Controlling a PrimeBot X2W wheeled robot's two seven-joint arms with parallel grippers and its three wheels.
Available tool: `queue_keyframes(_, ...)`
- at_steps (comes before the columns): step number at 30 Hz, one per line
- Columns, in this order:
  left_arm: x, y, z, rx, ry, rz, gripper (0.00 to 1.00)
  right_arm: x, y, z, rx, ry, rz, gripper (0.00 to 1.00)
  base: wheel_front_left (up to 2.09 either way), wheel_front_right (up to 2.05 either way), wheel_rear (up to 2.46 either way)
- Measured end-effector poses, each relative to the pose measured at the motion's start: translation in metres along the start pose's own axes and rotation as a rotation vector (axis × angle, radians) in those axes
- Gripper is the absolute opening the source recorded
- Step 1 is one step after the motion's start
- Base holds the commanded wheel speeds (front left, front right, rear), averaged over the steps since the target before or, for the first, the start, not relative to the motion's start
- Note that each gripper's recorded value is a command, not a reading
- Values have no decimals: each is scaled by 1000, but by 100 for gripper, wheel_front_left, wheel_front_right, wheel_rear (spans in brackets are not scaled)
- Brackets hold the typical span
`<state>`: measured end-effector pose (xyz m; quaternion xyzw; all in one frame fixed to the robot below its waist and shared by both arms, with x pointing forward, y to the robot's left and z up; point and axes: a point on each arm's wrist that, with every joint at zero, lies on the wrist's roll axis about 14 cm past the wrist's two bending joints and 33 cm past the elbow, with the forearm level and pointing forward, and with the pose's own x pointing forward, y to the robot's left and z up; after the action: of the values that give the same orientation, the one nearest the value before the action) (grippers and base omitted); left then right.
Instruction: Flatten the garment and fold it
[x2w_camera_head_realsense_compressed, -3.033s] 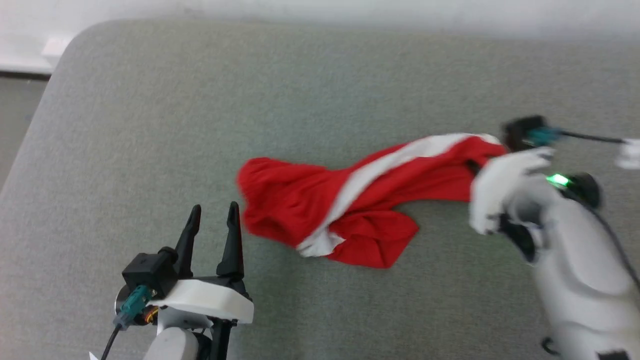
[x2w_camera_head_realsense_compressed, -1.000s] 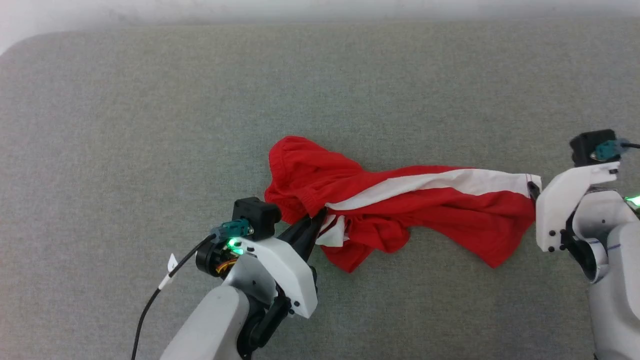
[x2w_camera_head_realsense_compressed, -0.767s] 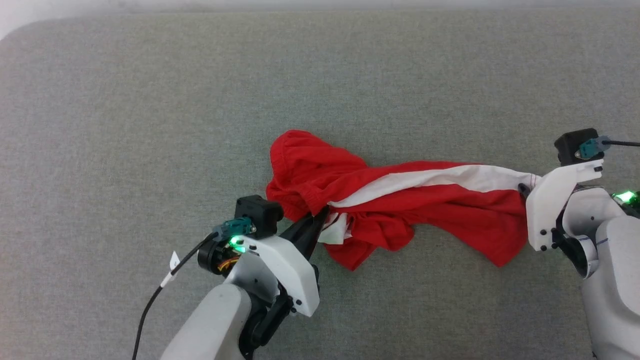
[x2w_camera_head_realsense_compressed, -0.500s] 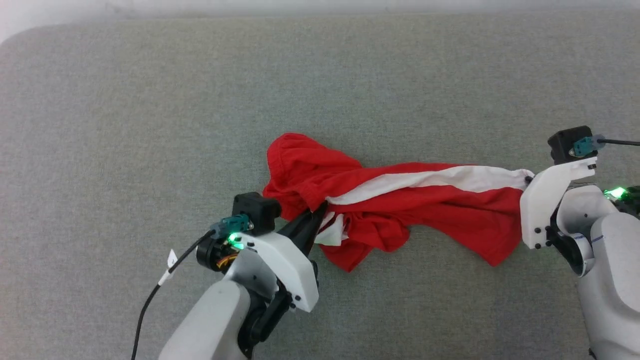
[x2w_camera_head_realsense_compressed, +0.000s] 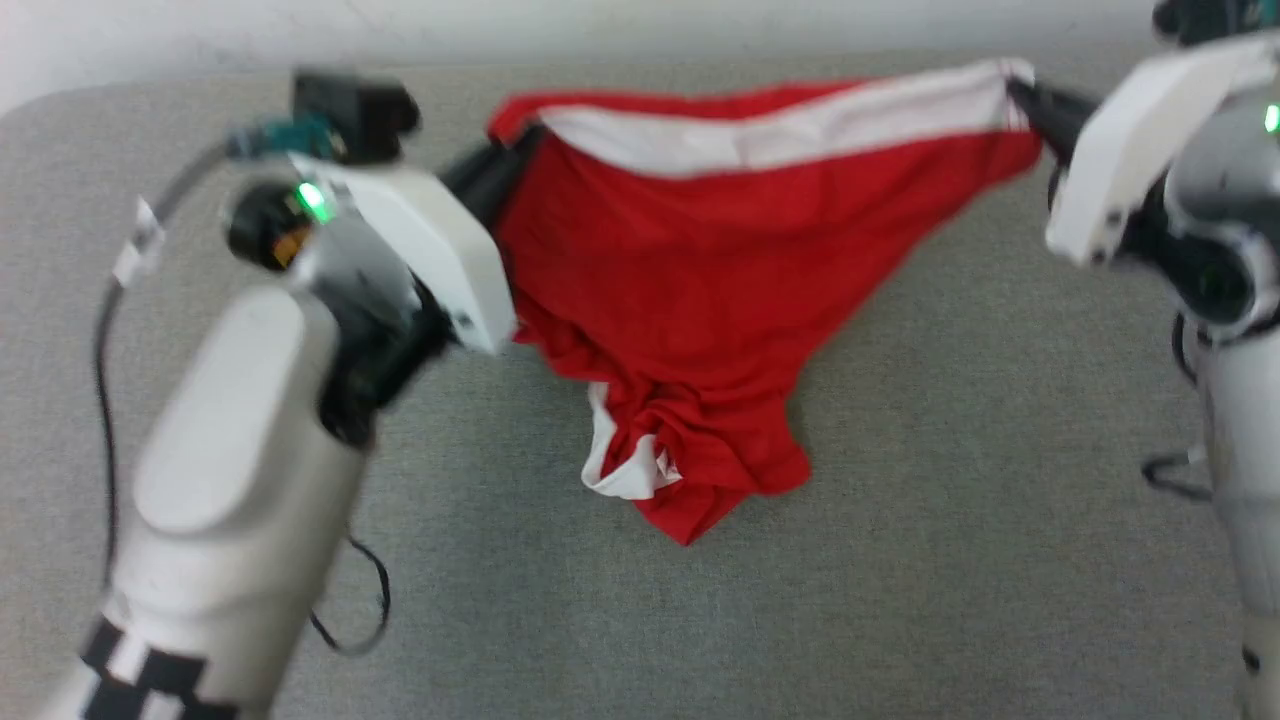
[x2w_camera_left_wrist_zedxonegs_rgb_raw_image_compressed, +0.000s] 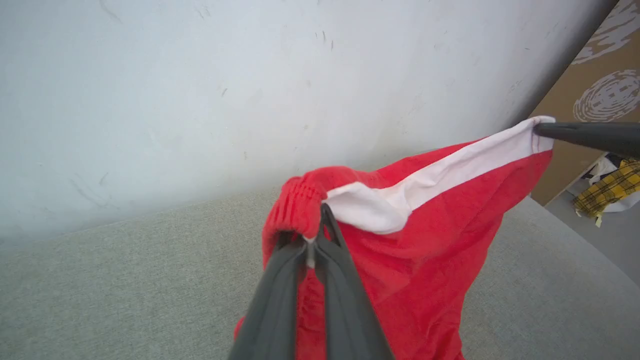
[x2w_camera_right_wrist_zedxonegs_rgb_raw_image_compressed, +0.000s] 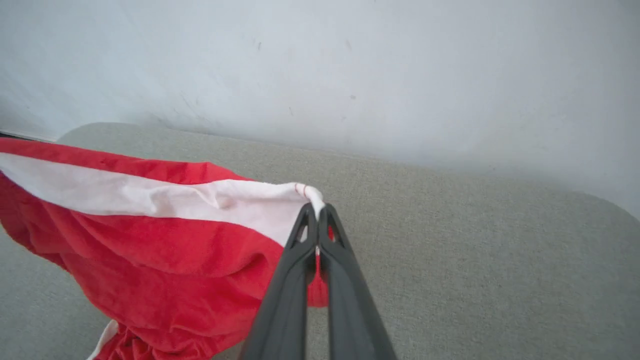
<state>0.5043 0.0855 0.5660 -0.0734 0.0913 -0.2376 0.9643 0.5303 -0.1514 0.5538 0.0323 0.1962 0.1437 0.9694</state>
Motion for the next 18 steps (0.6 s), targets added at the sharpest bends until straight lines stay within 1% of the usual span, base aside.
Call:
queue_keyframes(3,15,21,23,57,9,34,0,8,8,40,30,-64,36,0,0,0,0)
queue_keyframes(6,31,43,49,93,-2,85,0,16,9,81,32,-141,37,0,0,0,0)
queue_keyframes(10,50,59,105,121,-122,142,0,24,18,138,27,-290,40,0,0,0,0)
queue_keyframes(13,60,65,141,146,-218,167,0,27,24,173,9,-395,38,0,0,0,0)
queue_keyframes(15,64,66,160,133,-290,175,0,26,24,190,-1,-456,31,0,0,0,0)
queue_keyframes(18,71,69,171,114,-346,180,0,27,19,207,2,-522,15,0,0,0,0)
